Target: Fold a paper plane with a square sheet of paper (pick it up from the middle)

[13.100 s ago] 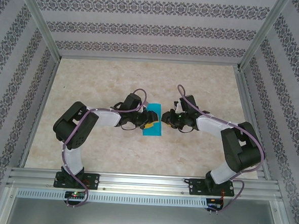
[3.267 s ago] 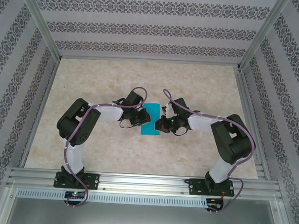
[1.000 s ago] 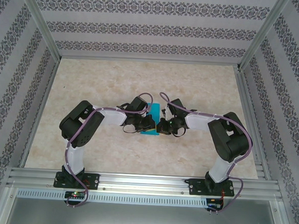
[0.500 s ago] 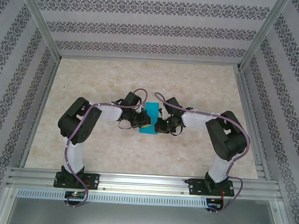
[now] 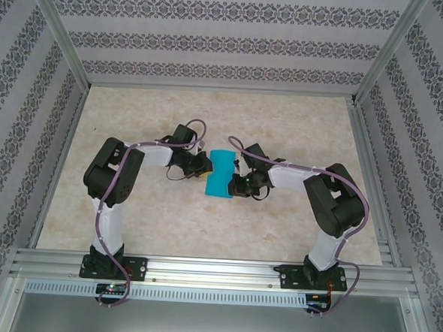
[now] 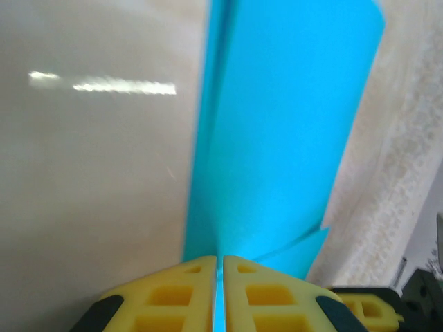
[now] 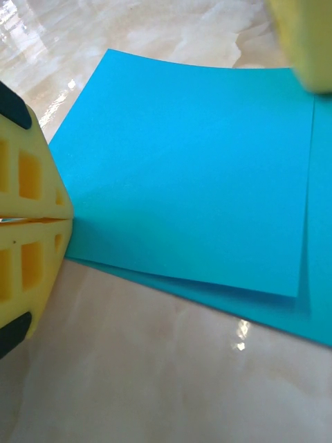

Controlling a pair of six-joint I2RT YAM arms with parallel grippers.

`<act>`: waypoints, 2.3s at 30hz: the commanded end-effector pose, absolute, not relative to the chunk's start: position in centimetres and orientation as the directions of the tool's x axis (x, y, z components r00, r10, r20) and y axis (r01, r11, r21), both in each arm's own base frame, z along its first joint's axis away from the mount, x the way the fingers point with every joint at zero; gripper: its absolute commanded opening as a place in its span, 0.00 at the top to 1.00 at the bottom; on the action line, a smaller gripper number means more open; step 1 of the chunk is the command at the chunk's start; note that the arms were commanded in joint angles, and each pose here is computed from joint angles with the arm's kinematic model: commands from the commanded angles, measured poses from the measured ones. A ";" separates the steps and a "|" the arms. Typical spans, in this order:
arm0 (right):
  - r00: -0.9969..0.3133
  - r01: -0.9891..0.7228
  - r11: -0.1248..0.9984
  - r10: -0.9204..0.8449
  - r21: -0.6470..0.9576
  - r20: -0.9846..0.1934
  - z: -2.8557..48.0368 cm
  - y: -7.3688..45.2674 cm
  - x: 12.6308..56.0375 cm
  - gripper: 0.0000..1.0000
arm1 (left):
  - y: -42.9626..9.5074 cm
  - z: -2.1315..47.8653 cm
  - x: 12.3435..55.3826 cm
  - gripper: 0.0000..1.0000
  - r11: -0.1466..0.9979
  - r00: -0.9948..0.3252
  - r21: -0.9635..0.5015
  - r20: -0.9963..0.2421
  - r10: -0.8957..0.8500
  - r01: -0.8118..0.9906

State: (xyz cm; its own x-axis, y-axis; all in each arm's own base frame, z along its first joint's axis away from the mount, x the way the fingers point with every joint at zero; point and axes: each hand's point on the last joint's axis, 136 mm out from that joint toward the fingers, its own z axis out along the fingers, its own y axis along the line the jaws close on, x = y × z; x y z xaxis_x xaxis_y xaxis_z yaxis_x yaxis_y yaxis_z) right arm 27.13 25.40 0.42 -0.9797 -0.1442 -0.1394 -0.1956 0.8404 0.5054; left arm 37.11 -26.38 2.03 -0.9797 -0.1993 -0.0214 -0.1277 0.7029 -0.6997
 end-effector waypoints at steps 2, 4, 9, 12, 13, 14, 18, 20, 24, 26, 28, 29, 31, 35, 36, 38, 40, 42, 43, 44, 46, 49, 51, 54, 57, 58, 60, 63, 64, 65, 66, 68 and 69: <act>-0.985 -0.100 0.971 -0.128 0.217 0.119 -6.1 18.6 21.0 0.91 | -22.8 1.1 39.3 0.87 0.781 -0.963 -0.608 -0.101 -0.252 -0.140; -0.984 -0.100 0.970 -0.129 0.221 0.119 -6.0 18.7 21.0 0.91 | -22.9 2.1 39.2 0.87 0.778 -0.963 -0.616 -0.116 -0.243 -0.122; -0.987 -0.096 0.963 -0.124 0.252 0.097 -5.4 19.4 21.5 0.91 | -24.8 4.8 37.6 0.87 0.723 -0.967 -0.688 -0.139 -0.215 -0.062; -0.989 -0.093 0.957 -0.120 0.274 0.083 -4.9 19.8 21.9 0.91 | -26.2 5.3 36.0 0.87 0.715 -0.972 -0.699 -0.144 -0.184 -0.031; -0.990 -0.092 0.954 -0.119 0.284 0.077 -4.7 20.0 22.1 0.90 | -26.7 5.3 35.6 0.87 0.712 -0.974 -0.702 -0.144 -0.174 -0.023; -0.990 -0.093 0.952 -0.118 0.293 0.070 -4.5 20.2 22.2 0.90 | -27.3 5.2 35.2 0.87 0.707 -0.977 -0.707 -0.139 -0.163 -0.018; -0.993 -0.093 0.942 -0.112 0.324 0.041 -3.8 20.9 22.9 0.90 | -29.2 4.1 34.2 0.87 0.694 -0.986 -0.720 -0.110 -0.122 -0.005; -0.994 -0.094 0.936 -0.110 0.340 0.027 -3.4 21.2 23.3 0.91 | -29.9 3.7 34.2 0.87 0.685 -0.989 -0.729 -0.099 -0.111 -0.004; -0.993 -0.111 0.917 -0.116 0.383 -0.008 -2.3 22.2 23.9 0.91 | -30.3 3.1 34.4 0.87 0.687 -0.990 -0.726 -0.095 -0.106 -0.004; -0.992 -0.124 0.908 -0.122 0.401 -0.029 -1.6 22.6 24.3 0.91 | -30.3 2.8 34.6 0.87 0.694 -0.989 -0.720 -0.100 -0.108 -0.003; -0.990 -0.141 0.898 -0.133 0.416 -0.050 -0.8 23.0 24.7 0.91 | -30.2 2.6 35.0 0.87 0.704 -0.987 -0.710 -0.114 -0.109 0.005; -0.989 -0.150 0.893 -0.136 0.425 -0.064 -0.3 23.3 25.0 0.91 | -30.0 2.4 35.1 0.88 0.712 -0.987 -0.702 -0.116 -0.111 0.002; -0.985 -0.171 0.878 -0.146 0.447 -0.089 0.6 23.9 25.5 0.91 | -29.9 2.1 35.2 0.88 0.719 -0.986 -0.695 -0.118 -0.113 0.001; -0.976 -0.204 0.850 -0.137 0.486 -0.169 3.1 25.2 27.2 0.91 | -29.1 0.9 34.5 0.88 0.750 -0.989 -0.661 -0.097 -0.115 -0.023; -0.973 -0.212 0.838 -0.131 0.502 -0.192 3.8 25.6 27.6 0.91 | -28.8 0.6 34.3 0.88 0.764 -0.989 -0.645 -0.094 -0.114 -0.027; -0.967 -0.220 0.819 -0.112 0.531 -0.227 5.0 26.4 28.4 0.91 | -28.4 0.2 34.0 0.89 0.777 -0.990 -0.629 -0.087 -0.111 -0.032; -0.970 -0.203 0.817 -0.090 0.540 -0.228 5.1 26.7 29.0 0.93 | -28.2 -0.2 33.7 0.88 0.785 -0.991 -0.619 -0.077 -0.109 -0.039; -0.972 -0.192 0.805 -0.076 0.561 -0.224 5.0 27.3 29.3 0.94 | -28.1 -0.5 33.5 0.89 0.790 -0.992 -0.611 -0.067 -0.106 -0.044; -0.973 -0.185 0.800 -0.068 0.570 -0.220 4.8 27.6 29.5 0.95 | -28.0 -0.7 33.3 0.89 0.794 -0.993 -0.606 -0.061 -0.105 -0.046; -0.975 -0.181 0.797 -0.069 0.576 -0.211 4.6 27.9 29.5 0.95 | -28.0 -0.8 33.3 0.89 0.795 -0.993 -0.605 -0.058 -0.104 -0.048; -0.977 -0.181 0.798 -0.078 0.575 -0.199 4.2 28.4 29.6 0.96 | -28.1 -1.1 33.1 0.89 0.799 -0.994 -0.599 -0.051 -0.101 -0.051; -0.978 -0.184 0.801 -0.092 0.570 -0.186 3.5 28.7 29.6 0.97 | -27.8 -1.4 33.0 0.89 0.812 -0.994 -0.581 -0.044 -0.104 -0.059; -0.979 -0.183 0.802 -0.099 0.569 -0.176 3.1 28.7 29.5 0.97 | -27.3 -1.8 32.9 0.89 0.829 -0.993 -0.555 -0.035 -0.115 -0.076; -0.983 -0.176 0.814 -0.114 0.553 -0.145 2.2 28.4 29.0 0.97 | -26.7 -2.3 32.6 0.90 0.844 -0.991 -0.527 -0.022 -0.130 -0.098; -0.985 -0.168 0.830 -0.124 0.532 -0.118 1.3 27.6 28.1 0.98 | -26.1 -2.8 32.4 0.90 0.860 -0.990 -0.497 -0.014 -0.141 -0.116; -0.986 -0.166 0.832 -0.126 0.529 -0.110 1.0 27.2 27.7 0.98 | -26.0 -2.9 32.4 0.90 0.863 -0.990 -0.492 -0.014 -0.142 -0.117; -0.988 -0.157 0.839 -0.130 0.521 -0.089 0.4 26.5 26.8 0.98 | -25.8 -3.2 32.2 0.91 0.868 -0.989 -0.480 -0.008 -0.146 -0.124; -0.991 -0.134 0.850 -0.116 0.510 -0.066 -0.2 25.0 25.4 0.98 | -25.5 -3.4 32.0 0.91 0.873 -0.989 -0.470 -0.006 -0.149 -0.129; -0.992 -0.126 0.852 -0.108 0.507 -0.065 -0.3 24.6 24.9 0.98 | -25.4 -3.5 32.0 0.91 0.875 -0.988 -0.465 -0.004 -0.153 -0.133; -0.992 -0.124 0.852 -0.104 0.509 -0.068 -0.3 24.3 24.5 0.98 | -25.3 -3.6 31.9 0.91 0.877 -0.988 -0.461 -0.003 -0.152 -0.133; -0.993 -0.119 0.851 -0.099 0.512 -0.066 -0.3 24.0 24.0 0.98 | -25.2 -3.7 31.8 0.91 0.878 -0.988 -0.459 -0.001 -0.152 -0.135; -0.995 -0.102 0.856 -0.082 0.507 -0.062 -0.5 23.2 23.1 0.98 | -25.2 -3.7 31.8 0.91 0.879 -0.988 -0.458 0.001 -0.153 -0.137; -0.995 -0.095 0.855 -0.074 0.511 -0.061 -0.6 23.0 22.7 0.98 | -25.2 -3.8 31.8 0.91 0.878 -0.988 -0.458 0.002 -0.153 -0.137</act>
State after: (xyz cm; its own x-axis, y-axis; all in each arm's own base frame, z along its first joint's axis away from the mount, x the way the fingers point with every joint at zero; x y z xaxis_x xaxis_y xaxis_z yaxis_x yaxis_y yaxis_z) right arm 25.55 25.31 1.20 -0.9837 -0.0908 -0.1552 -0.1629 0.8153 0.5557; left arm 34.21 -29.22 1.66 -0.9900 -0.1111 -0.0870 -0.0282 0.7596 -0.6498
